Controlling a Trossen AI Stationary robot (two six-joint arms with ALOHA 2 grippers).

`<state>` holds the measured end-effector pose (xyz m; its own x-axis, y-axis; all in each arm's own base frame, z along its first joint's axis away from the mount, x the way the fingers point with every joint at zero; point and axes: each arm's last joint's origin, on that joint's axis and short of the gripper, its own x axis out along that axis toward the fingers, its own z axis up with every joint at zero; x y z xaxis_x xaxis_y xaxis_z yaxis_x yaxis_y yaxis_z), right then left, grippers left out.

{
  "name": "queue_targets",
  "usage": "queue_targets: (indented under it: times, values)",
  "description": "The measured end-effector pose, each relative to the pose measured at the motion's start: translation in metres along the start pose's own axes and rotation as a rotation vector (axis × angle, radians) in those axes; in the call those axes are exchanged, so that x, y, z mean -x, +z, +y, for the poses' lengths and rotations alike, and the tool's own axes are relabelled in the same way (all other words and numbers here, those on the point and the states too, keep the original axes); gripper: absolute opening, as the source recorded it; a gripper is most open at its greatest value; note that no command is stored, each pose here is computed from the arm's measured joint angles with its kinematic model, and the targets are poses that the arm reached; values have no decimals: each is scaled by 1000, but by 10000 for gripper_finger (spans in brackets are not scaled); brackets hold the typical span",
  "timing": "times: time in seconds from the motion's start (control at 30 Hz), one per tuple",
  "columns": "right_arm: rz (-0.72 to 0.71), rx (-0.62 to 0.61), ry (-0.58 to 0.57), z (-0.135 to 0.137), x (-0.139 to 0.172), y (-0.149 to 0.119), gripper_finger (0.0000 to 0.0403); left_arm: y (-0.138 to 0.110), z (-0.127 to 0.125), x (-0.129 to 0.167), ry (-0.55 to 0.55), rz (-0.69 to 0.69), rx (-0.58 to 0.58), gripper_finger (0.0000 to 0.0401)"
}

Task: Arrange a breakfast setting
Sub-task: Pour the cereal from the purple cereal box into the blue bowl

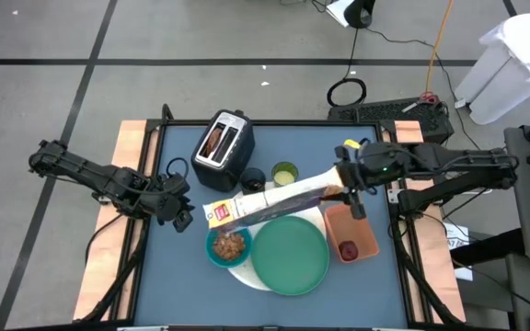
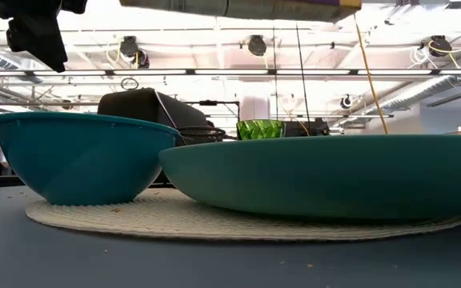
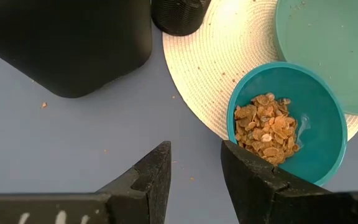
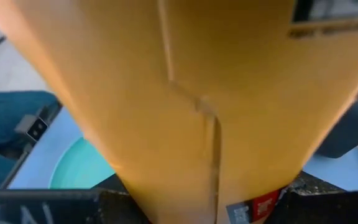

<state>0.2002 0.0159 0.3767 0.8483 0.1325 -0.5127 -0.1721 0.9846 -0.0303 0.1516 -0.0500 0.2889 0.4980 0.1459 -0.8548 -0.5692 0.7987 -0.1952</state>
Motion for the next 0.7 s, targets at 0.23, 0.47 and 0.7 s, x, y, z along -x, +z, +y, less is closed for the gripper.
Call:
queue_targets:
  times: [0.23,0.47,0.7]
  values:
    - [-59,-11,-4,1,19,0,167,0,0,0,0,0,0,145]
    - [-98,-9,-7,2,32,0,167,0,0,0,0,0,0,145]
    - [-148,-5,-10,3,31,-11,167,0,0,0,0,0,0,145]
